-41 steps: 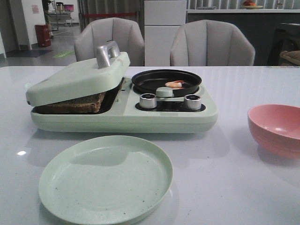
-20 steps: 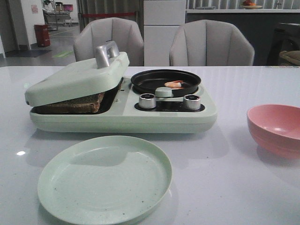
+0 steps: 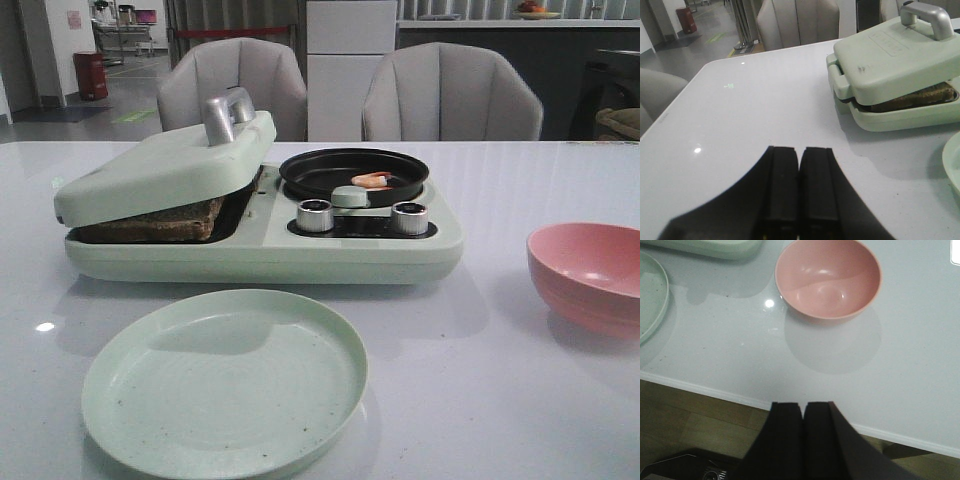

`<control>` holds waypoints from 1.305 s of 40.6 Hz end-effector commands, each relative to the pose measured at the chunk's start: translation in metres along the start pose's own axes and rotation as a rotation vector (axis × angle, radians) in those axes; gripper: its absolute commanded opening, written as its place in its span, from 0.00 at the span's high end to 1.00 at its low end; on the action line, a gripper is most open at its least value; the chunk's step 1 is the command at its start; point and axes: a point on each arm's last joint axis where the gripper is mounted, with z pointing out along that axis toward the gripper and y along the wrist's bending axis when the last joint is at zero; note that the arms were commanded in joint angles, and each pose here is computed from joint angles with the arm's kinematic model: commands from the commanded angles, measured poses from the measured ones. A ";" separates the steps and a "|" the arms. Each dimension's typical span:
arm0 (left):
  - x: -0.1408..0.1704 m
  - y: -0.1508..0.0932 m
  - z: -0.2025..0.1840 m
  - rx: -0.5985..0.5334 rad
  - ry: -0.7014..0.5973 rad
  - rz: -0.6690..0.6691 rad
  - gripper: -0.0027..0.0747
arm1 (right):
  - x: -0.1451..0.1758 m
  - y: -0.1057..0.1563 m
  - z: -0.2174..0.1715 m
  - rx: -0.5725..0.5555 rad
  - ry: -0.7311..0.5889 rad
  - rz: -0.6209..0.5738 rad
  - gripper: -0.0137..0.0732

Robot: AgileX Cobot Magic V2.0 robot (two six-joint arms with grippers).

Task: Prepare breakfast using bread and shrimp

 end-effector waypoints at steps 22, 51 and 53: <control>-0.003 0.003 0.001 -0.024 -0.196 -0.135 0.83 | -0.012 0.000 -0.005 0.000 -0.085 -0.005 0.80; -0.010 0.007 -0.001 -0.087 -0.276 -0.185 0.84 | -0.012 0.000 -0.005 0.000 -0.085 -0.005 0.80; -0.010 0.007 -0.001 -0.081 -0.277 -0.185 0.84 | -0.012 0.000 -0.005 0.000 -0.085 -0.005 0.80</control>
